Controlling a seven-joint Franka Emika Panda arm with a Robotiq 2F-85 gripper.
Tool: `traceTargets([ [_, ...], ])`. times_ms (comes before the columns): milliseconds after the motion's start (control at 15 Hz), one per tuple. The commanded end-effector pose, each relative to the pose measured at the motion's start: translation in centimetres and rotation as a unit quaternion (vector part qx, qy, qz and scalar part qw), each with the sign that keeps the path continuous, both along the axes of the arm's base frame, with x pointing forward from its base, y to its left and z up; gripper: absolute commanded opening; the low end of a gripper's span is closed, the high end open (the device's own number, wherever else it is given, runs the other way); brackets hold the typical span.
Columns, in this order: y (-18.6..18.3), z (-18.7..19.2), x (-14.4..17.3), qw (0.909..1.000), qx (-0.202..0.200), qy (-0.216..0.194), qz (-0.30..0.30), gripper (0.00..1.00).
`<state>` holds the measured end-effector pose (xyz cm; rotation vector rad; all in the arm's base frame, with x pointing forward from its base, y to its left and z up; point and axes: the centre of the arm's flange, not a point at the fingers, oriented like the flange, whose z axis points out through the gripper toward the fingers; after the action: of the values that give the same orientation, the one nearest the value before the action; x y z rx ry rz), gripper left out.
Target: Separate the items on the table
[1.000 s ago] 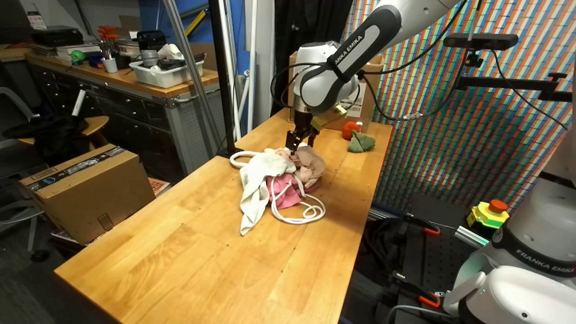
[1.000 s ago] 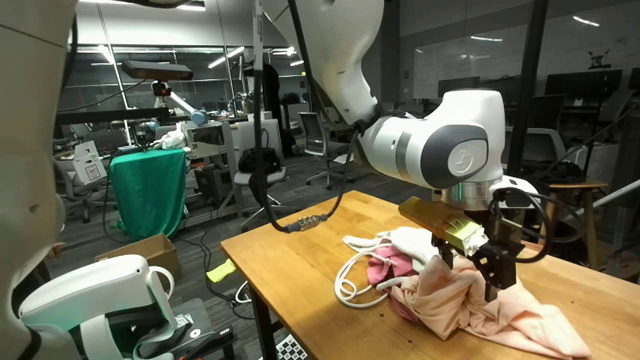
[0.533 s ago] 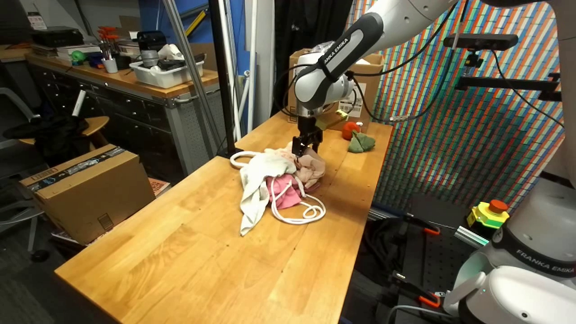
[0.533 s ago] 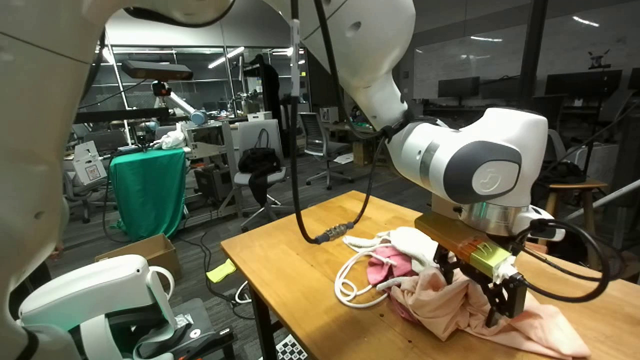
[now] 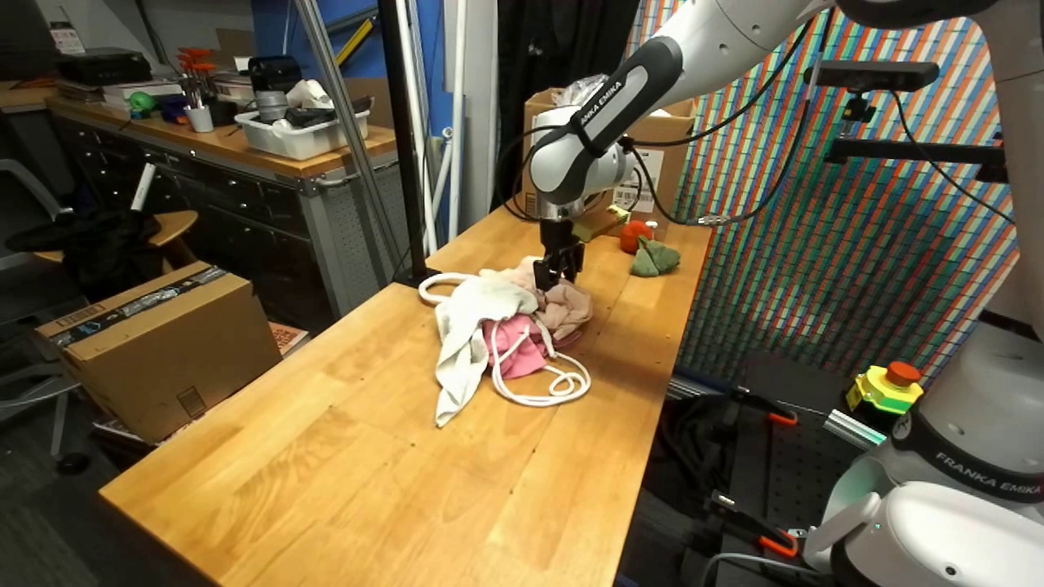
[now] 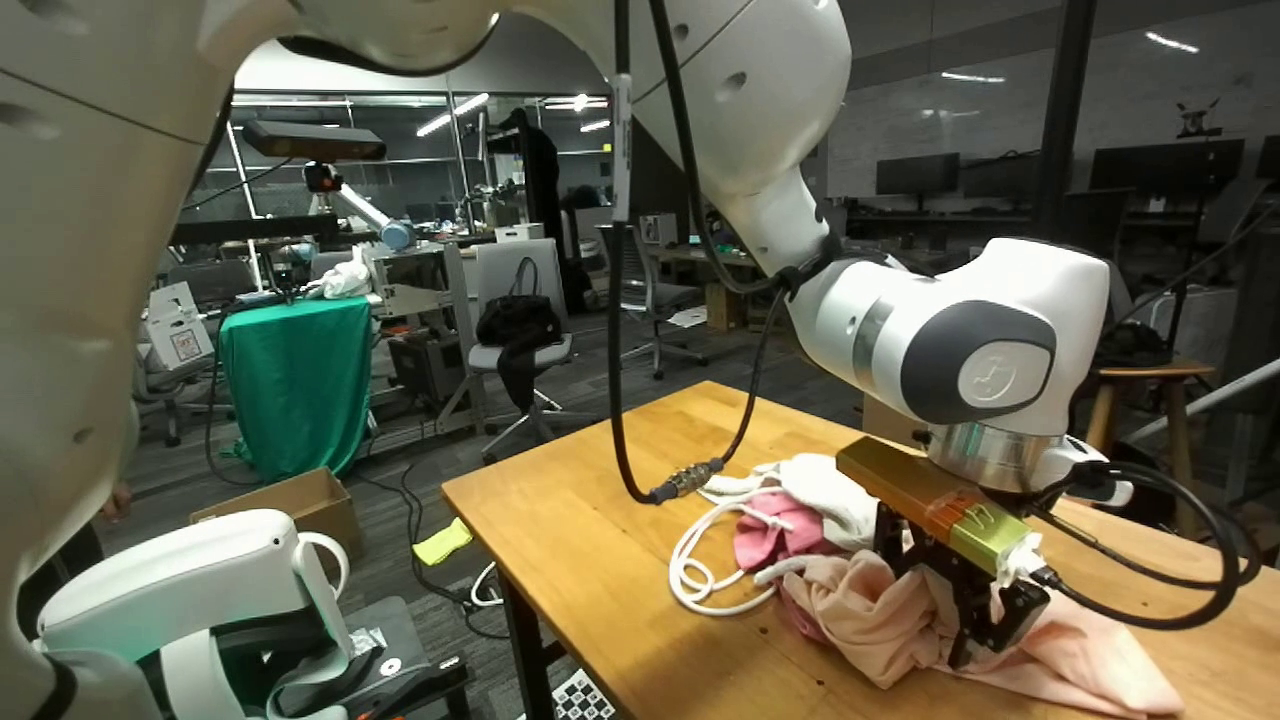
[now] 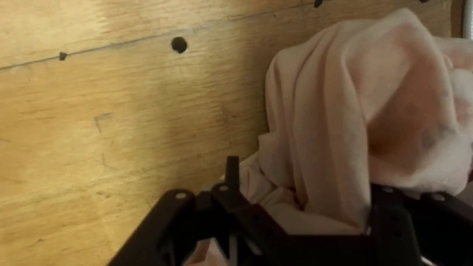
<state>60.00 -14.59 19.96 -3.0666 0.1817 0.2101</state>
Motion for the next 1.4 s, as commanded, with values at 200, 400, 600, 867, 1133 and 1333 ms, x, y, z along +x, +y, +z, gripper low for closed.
traceTargets([
  [200,-0.2,2.2,0.1,0.9996,-0.008,-0.027,-0.003,0.12],
  [400,-0.5,3.9,-0.3,0.9981,-0.016,-0.058,-0.013,0.02],
  [600,-1.1,6.6,-0.9,0.9935,-0.03,-0.107,-0.024,0.05],
  [867,-1.6,10.9,-1.8,0.9753,-0.068,-0.203,-0.052,0.05],
  [1133,-1.8,14.9,-2.3,0.9461,-0.1,-0.293,-0.095,0.05],
  [1333,-1.8,16.8,-1.9,0.918,-0.13,-0.352,-0.13,0.05],
])
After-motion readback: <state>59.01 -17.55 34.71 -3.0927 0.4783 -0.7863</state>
